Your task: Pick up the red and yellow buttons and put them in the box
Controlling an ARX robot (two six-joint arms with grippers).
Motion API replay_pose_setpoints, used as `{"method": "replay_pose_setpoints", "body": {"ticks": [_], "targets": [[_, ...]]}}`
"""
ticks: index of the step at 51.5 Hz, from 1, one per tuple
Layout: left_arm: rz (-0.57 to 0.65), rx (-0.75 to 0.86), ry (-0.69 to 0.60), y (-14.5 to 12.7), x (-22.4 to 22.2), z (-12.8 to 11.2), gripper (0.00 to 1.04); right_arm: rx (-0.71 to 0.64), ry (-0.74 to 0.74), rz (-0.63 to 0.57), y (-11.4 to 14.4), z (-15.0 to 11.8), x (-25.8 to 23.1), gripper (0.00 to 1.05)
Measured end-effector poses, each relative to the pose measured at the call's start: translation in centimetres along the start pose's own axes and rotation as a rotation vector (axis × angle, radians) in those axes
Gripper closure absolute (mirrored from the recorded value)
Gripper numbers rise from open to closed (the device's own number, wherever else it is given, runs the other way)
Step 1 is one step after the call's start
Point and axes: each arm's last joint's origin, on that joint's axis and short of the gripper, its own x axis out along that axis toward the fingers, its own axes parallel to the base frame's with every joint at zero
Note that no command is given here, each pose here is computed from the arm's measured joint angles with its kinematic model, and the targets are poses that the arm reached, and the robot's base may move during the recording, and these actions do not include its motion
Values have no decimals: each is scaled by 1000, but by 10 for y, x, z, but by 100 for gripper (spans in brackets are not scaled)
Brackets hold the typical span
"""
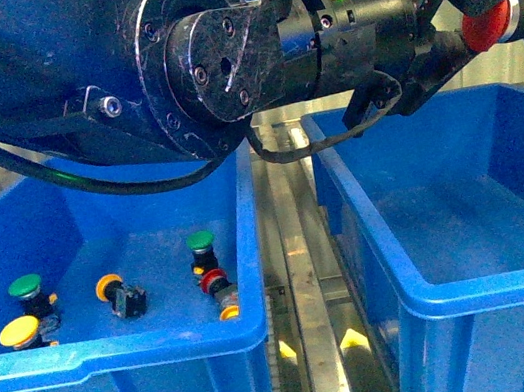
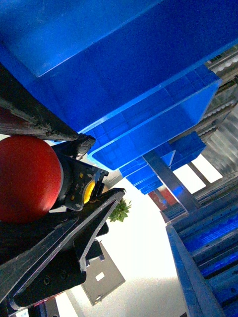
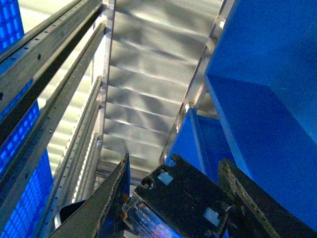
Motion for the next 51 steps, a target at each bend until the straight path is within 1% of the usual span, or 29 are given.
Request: {"method": "replay_pose_setpoints", "body": {"ticks": [6,8,11,15,17,18,20,21,23,24,26,28,34,40,47,51], "targets": [[2,-2,-1,0,2,0,71,4,-1,0,0,2,0,61],[1,-3,-2,0,2,-1,67,4,-2,0,-1,3,0,61],[-5,9,-6,0,4,-2,56,-12,3,0,-1,3,0,61],[-10,15,-9,-1,5,-3,45,-18,12,0,-2,5,-1,61],[-8,19,-18,-2,6,-3,38,-20,11,-3,-3,5,-1,61],[-8,20,-18,-2,6,-4,37,-20,10,-4,-4,6,-1,61],[-7,27,-23,-3,7,-4,29,-21,9,-6,-4,7,-1,61],[-7,29,-23,-3,7,-4,28,-21,9,-6,-4,7,-1,61],[-1,33,-34,-4,7,-4,20,-23,6,-9,-5,7,-1,61],[1,34,-36,-4,7,-4,19,-25,5,-9,-5,7,-1,61],[9,38,-48,-4,7,-4,12,-29,4,-10,-5,8,-1,61],[20,39,-65,-4,7,-3,7,-33,4,-11,-6,8,-1,61],[49,58,-125,-4,4,3,8,-50,5,-25,-9,7,-1,61],[108,88,-178,-7,-8,13,8,-70,10,-45,-15,5,-2,61],[186,147,-235,-18,-40,28,8,-92,15,-58,-23,4,-4,61],[249,192,-274,-32,-66,38,8,-103,19,-61,-24,4,-5,61]]}}
